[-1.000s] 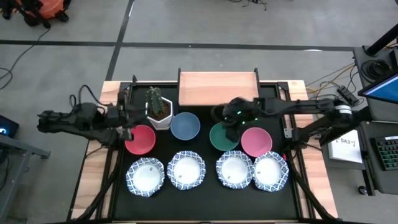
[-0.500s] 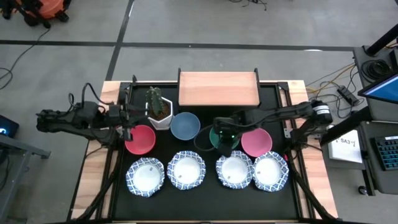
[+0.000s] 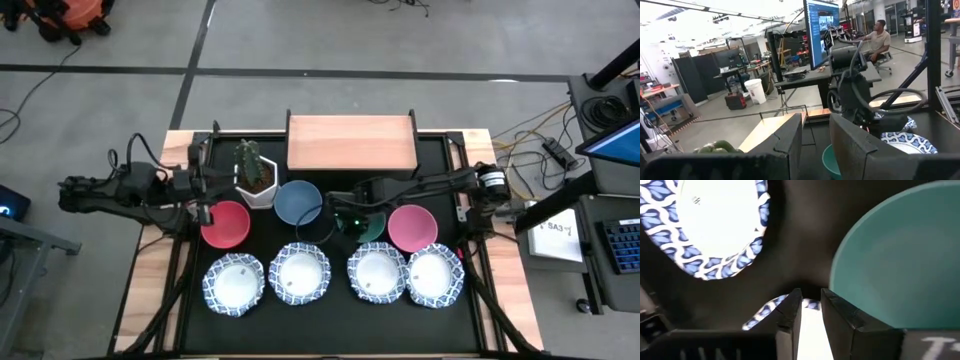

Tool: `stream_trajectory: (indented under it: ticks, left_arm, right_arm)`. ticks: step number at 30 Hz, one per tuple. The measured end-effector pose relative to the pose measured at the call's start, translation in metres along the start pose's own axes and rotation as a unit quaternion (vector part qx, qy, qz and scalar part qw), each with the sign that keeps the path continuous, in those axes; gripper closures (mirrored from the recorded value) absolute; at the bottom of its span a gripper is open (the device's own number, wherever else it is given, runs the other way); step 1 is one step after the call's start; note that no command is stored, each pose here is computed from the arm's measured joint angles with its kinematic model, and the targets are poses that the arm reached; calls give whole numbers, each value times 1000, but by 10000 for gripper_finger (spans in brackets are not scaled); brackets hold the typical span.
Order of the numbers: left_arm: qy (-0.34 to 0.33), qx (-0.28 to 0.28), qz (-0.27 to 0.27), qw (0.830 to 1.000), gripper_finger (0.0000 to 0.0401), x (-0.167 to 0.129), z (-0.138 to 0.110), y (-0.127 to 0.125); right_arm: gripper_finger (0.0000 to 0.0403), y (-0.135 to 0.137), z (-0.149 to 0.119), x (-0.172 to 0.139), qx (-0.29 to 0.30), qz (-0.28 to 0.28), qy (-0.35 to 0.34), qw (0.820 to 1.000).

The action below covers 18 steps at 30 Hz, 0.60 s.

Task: Place and stack bowls onto a shelf
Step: Put the green bowl on the shelf

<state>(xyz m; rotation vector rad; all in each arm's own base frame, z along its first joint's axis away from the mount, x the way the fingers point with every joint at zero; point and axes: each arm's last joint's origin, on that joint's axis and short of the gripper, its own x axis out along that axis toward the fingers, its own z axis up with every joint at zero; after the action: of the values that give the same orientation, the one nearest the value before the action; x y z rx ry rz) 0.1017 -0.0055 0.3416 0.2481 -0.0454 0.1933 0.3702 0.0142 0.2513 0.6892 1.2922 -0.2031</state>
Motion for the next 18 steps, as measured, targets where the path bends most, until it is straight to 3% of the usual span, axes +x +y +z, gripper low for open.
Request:
stream_trajectory:
  ticks: [9,13,18]
  left_arm:
    - [-9,19,3,1000,317,-1,2,1]
    - [-4,22,18,1000,317,-1,2,2]
    - [2,23,32,999,317,0,1,2]
  right_arm:
    - [247,-1,10,3,57,-8,-9,998]
    - [239,-3,11,5,85,-25,-20,996]
    - [246,-3,12,9,79,-52,-40,995]
